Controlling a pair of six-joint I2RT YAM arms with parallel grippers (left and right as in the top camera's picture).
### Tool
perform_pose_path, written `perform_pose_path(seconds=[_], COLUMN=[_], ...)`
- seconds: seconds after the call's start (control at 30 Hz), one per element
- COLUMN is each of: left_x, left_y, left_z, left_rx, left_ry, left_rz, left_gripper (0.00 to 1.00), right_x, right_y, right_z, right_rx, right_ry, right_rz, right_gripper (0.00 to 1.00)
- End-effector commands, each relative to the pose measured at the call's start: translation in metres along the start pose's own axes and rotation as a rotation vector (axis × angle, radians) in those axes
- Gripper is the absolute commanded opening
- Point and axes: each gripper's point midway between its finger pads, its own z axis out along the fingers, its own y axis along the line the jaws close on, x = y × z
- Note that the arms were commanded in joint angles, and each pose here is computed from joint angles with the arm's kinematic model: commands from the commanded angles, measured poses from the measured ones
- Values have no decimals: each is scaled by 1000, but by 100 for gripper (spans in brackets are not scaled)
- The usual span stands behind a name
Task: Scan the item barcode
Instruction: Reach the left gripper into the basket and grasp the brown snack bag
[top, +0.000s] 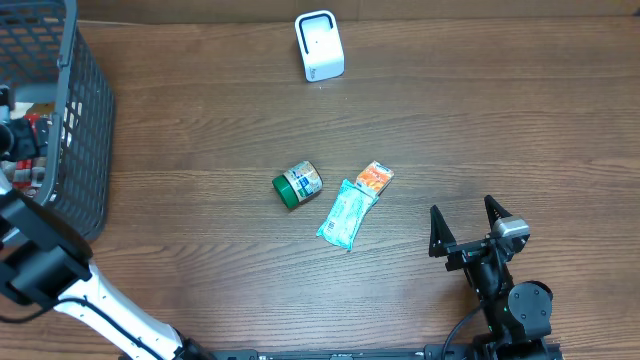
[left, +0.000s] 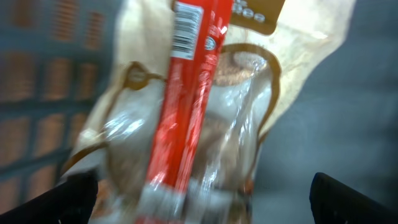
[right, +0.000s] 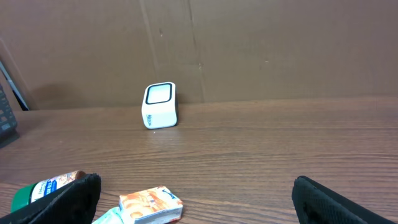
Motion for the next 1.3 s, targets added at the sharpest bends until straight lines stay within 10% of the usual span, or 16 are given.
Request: perform_pose_path(seconds=[0.0, 0.47, 0.67, 0.97, 1.27], left_x=[4, 32, 38, 6, -51], left_y=[-8, -11, -15, -16, 7], left_z=[29, 80, 79, 32, -124], left_rx=[45, 83, 99, 114, -7], left_ry=[20, 112, 138, 17, -317], left_rz=[76, 62, 64, -28, -141], left_gripper=[100, 99, 38, 14, 11], right_x=[3, 3, 3, 3, 3], right_y=[0, 0, 0, 0, 0], right_z=[0, 0, 0, 0, 0], right_rx=[-4, -4, -4, -4, -4], right_ry=[2, 2, 2, 2, 2], right_rz=[-1, -1, -1, -1, -1], right_gripper=[100, 100, 100, 100, 100])
